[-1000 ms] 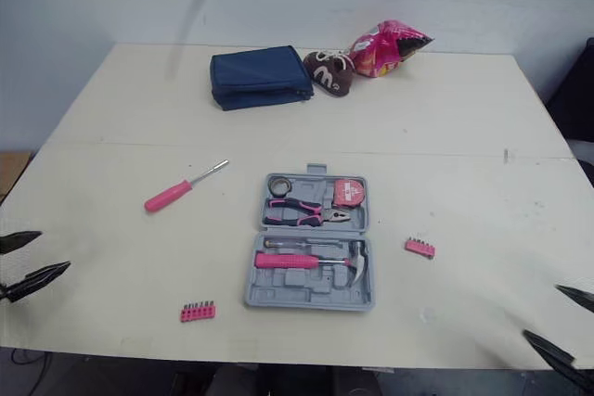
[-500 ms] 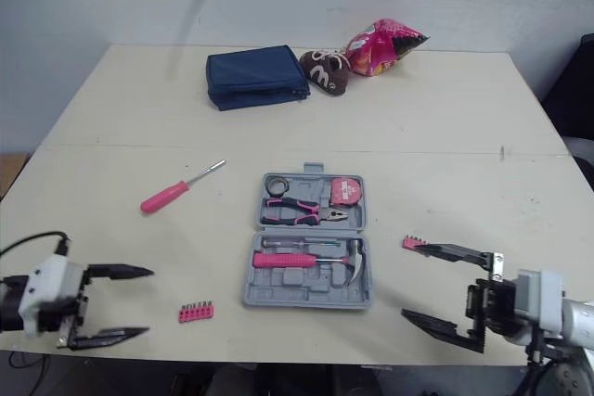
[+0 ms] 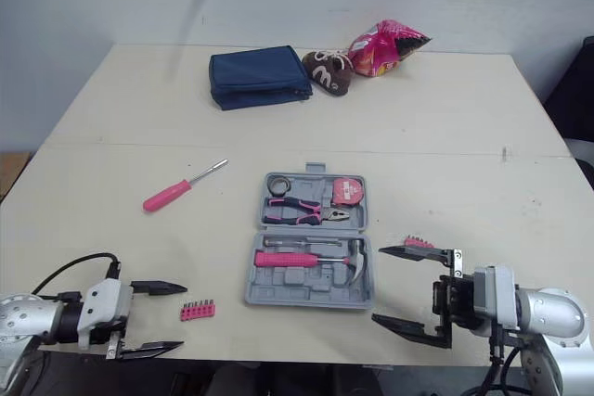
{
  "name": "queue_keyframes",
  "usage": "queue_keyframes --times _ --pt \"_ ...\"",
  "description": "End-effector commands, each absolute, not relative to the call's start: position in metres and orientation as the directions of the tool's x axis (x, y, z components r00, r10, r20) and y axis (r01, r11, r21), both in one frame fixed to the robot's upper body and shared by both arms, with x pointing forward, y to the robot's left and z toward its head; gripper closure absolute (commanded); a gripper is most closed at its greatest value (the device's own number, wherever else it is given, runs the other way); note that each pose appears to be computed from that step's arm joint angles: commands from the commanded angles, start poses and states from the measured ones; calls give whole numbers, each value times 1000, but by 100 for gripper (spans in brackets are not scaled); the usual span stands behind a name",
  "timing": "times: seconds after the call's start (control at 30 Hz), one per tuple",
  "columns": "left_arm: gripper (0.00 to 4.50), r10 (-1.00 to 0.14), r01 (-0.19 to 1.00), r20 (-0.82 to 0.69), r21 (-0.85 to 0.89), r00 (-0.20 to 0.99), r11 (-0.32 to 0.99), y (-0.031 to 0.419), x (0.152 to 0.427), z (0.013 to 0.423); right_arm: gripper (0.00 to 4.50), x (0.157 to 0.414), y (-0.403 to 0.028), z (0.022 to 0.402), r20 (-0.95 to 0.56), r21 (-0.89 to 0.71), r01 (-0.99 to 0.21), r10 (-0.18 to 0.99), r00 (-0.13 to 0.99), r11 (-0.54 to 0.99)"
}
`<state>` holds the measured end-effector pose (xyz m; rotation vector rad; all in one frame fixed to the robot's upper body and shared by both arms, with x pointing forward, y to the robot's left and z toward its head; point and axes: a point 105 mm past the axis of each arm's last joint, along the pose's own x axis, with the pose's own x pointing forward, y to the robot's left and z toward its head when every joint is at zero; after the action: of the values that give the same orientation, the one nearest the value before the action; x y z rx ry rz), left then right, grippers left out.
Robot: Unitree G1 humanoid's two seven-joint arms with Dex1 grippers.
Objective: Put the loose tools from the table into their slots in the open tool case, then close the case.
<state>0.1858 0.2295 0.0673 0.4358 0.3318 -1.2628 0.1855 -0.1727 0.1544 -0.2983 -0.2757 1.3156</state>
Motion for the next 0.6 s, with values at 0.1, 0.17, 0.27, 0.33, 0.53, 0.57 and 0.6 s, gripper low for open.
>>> queue_keyframes --times 0.1,0.17,0.27,0.33,0.53,0.57,0.6 --pt "3 -844 965 -469 113 261 236 223 186 59 0 182 -179 160 28 -395 -887 968 248 239" --pt "3 -842 965 -473 105 261 240 221 187 54 0 182 -182 159 29 -393 -882 962 272 261" --pt "82 -837 966 -485 91 254 241 221 186 48 0 181 -186 157 30 -396 -875 956 292 279" --pt "177 -829 969 -505 74 241 237 224 184 44 0 179 -189 154 29 -392 -874 953 301 288" --pt "387 -827 972 -519 34 216 233 222 184 42 0 176 -194 149 31 -383 -873 948 316 304" --pt "387 -827 973 -519 40 214 227 221 185 43 0 175 -195 148 31 -382 -872 948 317 305" --pt "387 -831 974 -514 51 215 220 221 187 45 0 173 -196 147 31 -382 -872 947 318 305"
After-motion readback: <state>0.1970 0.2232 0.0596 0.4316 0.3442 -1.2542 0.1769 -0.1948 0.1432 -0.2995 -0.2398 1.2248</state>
